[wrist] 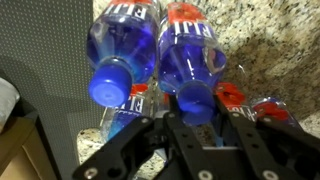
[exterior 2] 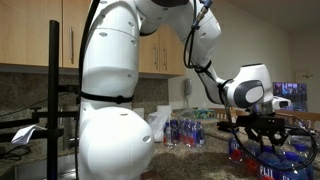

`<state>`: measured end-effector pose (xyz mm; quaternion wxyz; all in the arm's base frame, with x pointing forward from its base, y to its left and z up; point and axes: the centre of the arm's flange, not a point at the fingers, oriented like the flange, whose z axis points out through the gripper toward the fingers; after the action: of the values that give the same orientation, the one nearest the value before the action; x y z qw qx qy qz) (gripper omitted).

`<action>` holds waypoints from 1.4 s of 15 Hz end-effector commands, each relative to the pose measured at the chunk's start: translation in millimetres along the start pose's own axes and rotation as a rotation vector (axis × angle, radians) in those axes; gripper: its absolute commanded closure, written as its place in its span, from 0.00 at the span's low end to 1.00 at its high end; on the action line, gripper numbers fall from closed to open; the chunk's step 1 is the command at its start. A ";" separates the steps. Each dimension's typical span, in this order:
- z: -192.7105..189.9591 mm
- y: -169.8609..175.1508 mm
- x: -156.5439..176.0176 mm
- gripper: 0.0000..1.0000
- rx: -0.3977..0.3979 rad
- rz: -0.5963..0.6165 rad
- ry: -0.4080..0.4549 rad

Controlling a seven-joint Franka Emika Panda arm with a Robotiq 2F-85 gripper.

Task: Arrange some of the bottle on the counter

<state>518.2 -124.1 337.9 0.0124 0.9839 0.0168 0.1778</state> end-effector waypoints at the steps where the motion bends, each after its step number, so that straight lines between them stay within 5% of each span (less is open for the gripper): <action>1: -10.7 5.2 8.7 0.34 -0.017 0.024 0.006; 6: -32.6 2.9 30.4 0.03 -0.067 0.056 0.051; 11: -72.7 -61.1 49.7 0.00 -0.093 0.043 0.096; 21: -112.3 -357.6 42.8 0.00 -0.076 0.037 0.013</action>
<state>511.0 164.3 441.2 0.0341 0.9801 0.0032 0.1957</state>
